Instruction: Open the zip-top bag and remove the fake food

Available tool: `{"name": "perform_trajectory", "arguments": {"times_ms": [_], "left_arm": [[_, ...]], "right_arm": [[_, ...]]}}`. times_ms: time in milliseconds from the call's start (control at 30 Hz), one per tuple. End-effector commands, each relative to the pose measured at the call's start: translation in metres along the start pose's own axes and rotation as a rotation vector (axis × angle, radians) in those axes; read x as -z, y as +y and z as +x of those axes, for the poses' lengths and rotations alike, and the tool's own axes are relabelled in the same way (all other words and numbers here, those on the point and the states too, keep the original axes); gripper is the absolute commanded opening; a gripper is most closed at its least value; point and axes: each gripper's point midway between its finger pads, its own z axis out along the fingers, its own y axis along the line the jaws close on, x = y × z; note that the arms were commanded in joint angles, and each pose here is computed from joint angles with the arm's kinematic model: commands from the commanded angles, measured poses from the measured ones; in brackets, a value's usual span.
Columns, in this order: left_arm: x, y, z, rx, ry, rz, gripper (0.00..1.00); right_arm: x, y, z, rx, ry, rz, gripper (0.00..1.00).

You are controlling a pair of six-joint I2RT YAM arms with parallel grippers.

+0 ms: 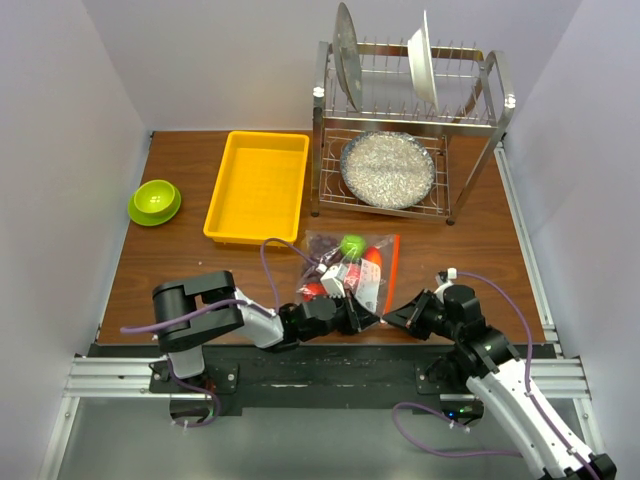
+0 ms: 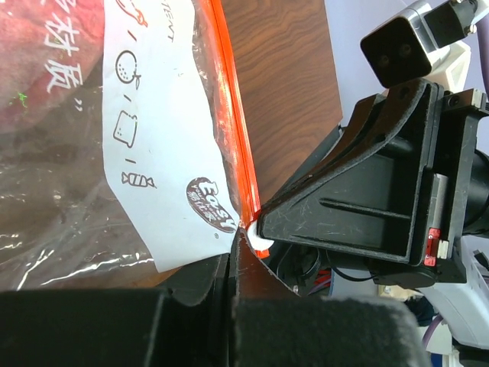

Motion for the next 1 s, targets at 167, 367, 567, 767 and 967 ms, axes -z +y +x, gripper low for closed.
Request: {"name": "perform_trajectory", "arguments": {"times_ms": [167, 367, 567, 767, 967], "left_arm": [[-0.001, -0.015, 0.004, -0.019, 0.015, 0.03, 0.0], [0.007, -0.011, 0.013, -0.039, 0.059, 0.034, 0.0], [0.017, -0.005, 0.02, -0.05, 0.092, 0.034, 0.0], [0.025, -0.007, 0.027, -0.059, 0.133, 0.044, 0.0], [0.04, -0.014, 0.034, -0.093, 0.181, 0.049, 0.0]], "right_arm": [[-0.003, -0.005, -0.004, -0.018, -0.029, 0.01, 0.0], [-0.007, -0.01, -0.013, -0.018, -0.077, 0.037, 0.0], [-0.012, -0.011, -0.019, -0.022, -0.101, 0.04, 0.0], [-0.012, -0.007, -0.031, 0.004, -0.153, 0.049, 0.0], [-0.007, 0.002, -0.064, 0.086, -0.287, 0.108, 0.0]]}}
